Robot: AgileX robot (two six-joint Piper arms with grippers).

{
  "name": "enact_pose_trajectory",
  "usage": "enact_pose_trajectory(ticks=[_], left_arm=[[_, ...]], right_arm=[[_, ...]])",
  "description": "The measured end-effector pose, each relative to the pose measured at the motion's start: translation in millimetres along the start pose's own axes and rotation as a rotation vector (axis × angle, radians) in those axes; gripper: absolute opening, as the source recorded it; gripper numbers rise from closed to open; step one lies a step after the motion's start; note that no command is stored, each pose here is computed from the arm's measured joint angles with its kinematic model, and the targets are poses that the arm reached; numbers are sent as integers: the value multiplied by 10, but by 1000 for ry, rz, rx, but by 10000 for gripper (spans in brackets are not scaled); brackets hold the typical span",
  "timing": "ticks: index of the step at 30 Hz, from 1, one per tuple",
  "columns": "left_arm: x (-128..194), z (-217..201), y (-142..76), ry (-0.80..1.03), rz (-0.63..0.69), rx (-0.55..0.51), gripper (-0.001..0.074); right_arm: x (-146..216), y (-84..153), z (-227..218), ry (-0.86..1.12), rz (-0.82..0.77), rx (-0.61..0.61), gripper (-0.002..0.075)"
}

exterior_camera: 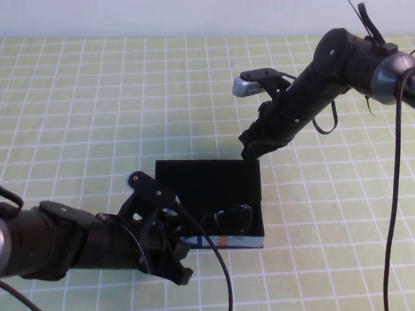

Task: Return glasses to glasses case
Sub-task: Close the glasses case

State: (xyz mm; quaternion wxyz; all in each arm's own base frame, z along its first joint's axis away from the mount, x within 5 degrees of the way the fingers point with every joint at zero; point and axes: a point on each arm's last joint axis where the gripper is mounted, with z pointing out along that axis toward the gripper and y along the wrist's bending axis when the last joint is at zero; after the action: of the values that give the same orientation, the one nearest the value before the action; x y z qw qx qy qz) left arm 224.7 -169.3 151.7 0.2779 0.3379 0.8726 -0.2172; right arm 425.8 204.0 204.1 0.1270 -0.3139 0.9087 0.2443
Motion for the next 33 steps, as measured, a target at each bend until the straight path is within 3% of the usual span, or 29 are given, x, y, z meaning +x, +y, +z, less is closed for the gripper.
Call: enact_pose_trajectory(ticks=[14,22,29,33], left_arm=[[-3,31,12,-10,6,-3,-4],[-5,31,12,-12,8,-3,-4],[-5,31,12,-12,8,-3,-4],[-5,31,12,-12,6,-3,-4]], right_arm=[[-89,170,-159,4,-58,-123,-18],[-114,320,-99,15,-112,-119,-18],[-205,172,-127,-92,-73,-17,-18],[-167,118,-29,-57,-38,-33,-18]])
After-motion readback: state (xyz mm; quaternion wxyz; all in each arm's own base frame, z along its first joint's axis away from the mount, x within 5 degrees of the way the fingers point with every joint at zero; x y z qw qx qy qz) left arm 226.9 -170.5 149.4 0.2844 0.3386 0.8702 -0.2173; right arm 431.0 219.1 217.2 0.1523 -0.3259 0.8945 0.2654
